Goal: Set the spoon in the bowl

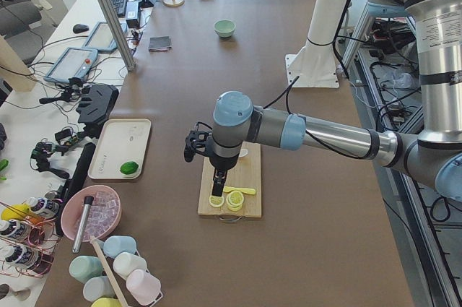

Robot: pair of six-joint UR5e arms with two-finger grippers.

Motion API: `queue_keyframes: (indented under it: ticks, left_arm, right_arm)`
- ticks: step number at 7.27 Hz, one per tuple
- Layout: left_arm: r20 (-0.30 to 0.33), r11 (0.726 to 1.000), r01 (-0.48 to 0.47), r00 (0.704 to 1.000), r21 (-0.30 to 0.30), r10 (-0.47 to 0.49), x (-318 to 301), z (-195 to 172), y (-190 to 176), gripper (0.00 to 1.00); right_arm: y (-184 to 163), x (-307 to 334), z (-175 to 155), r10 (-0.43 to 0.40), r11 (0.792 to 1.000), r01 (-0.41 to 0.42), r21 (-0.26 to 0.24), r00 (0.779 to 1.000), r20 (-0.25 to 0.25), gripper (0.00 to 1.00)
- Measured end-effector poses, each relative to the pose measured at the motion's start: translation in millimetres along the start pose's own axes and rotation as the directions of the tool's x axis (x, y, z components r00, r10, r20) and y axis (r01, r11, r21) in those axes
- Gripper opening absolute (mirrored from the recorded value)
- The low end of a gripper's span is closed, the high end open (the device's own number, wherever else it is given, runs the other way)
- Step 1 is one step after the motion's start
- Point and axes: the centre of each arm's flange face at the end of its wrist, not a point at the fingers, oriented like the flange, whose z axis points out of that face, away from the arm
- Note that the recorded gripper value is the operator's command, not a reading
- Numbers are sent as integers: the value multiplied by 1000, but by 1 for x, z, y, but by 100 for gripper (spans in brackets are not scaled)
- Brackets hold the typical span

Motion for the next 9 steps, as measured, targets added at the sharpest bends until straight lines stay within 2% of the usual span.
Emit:
queue_keyframes:
  ticks: [2, 3, 4, 5, 6, 7, 9]
  left_arm:
    - [-4, 995, -64, 998, 80, 65, 17, -18, -25, 98]
    - [0, 984, -112, 994, 139, 114, 20, -21, -42, 98]
    - [2, 970, -155, 988, 189, 157, 20, -22, -55, 98]
    - [3, 954, -191, 981, 230, 195, 22, -23, -61, 98]
    - [-11, 936, -223, 972, 271, 235, 24, -20, -64, 98]
    - [-52, 929, -224, 967, 296, 250, 29, -13, -65, 98]
    - [-154, 942, -187, 960, 278, 236, 60, 13, -67, 98]
  right_arm:
    - [-10, -13, -10, -117, 987, 114, 116, 993, 22, 100]
    - [-20, -22, -14, -154, 978, 149, 149, 988, 21, 100]
    - [-36, -39, -15, -184, 971, 177, 164, 983, 28, 100]
    - [-52, -61, -9, -189, 971, 179, 158, 981, 46, 100]
    - [-64, -89, 5, -140, 982, 130, 136, 987, 73, 100]
    - [-74, -120, 22, -77, 991, 66, 114, 992, 95, 100]
    - [-81, -192, 69, 43, 992, -55, 114, 994, 99, 98]
